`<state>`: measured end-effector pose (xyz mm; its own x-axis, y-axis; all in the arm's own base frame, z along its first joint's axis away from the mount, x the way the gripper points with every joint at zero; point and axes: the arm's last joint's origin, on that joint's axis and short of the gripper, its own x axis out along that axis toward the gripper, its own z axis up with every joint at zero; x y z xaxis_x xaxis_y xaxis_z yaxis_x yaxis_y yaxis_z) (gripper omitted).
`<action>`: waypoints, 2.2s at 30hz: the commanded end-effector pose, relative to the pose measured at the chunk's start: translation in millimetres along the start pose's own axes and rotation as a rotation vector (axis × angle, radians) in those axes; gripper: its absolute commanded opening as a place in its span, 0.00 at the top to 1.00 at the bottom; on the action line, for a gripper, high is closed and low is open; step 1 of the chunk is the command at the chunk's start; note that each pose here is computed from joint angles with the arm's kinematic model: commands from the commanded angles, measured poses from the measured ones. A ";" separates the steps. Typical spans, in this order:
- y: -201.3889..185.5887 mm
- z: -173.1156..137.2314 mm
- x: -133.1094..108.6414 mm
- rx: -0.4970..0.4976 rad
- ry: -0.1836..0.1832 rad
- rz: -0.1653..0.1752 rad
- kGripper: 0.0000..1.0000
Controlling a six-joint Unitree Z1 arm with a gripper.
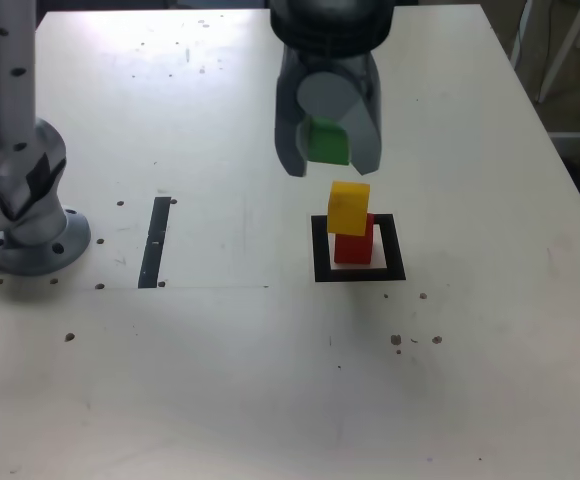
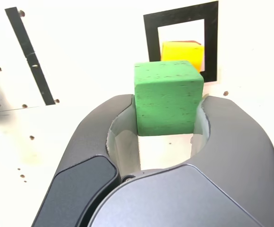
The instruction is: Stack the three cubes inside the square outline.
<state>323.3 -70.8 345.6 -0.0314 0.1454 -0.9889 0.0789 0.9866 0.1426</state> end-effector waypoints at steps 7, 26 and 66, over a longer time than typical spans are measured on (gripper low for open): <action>6.9 11.2 27.0 -0.035 -0.018 -0.024 0.61; 11.0 9.2 36.6 -0.044 -0.040 -0.044 0.61; 25.8 -50.3 -0.6 -0.036 -0.053 -0.068 0.08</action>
<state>283.9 -44.5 347.1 0.0145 0.0796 -0.9967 0.0403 0.9960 0.0801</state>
